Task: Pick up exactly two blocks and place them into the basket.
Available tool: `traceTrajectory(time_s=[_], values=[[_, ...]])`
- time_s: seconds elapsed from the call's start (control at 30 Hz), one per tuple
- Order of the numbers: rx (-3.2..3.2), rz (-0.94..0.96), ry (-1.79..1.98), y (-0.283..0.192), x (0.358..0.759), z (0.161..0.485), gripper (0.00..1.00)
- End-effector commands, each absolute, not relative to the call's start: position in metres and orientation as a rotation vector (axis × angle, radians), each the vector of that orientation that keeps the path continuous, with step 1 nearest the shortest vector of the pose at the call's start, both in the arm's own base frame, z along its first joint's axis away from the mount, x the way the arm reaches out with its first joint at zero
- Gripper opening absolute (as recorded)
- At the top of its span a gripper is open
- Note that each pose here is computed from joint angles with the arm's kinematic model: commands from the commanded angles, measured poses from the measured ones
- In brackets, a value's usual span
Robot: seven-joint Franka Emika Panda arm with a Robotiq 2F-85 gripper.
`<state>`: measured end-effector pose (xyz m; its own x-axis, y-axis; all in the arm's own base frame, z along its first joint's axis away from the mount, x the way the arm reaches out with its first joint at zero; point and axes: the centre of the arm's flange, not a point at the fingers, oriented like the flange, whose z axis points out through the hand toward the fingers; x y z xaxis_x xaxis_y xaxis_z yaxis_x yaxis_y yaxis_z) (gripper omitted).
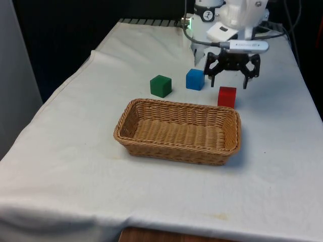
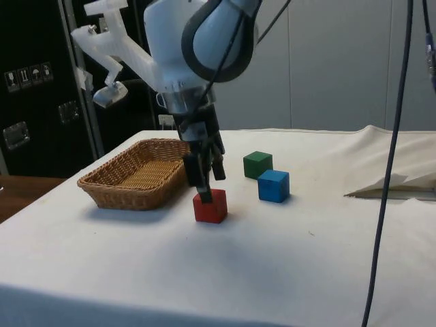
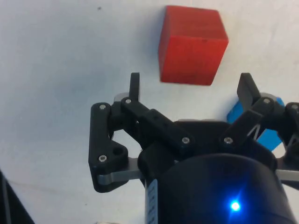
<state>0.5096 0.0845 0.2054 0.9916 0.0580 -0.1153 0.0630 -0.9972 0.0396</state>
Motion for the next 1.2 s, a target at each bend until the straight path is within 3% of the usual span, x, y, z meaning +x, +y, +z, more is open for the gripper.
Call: traceTrajectory(time_s=[0.0,0.8,1.17], values=[[3.083,-0.165,0.104,0.081,0.510,0.201,1.00],[3.075,-0.149,0.097,0.089,0.526,0.160,1.00],[3.068,-0.151,0.102,0.088,0.525,0.156,1.00]])
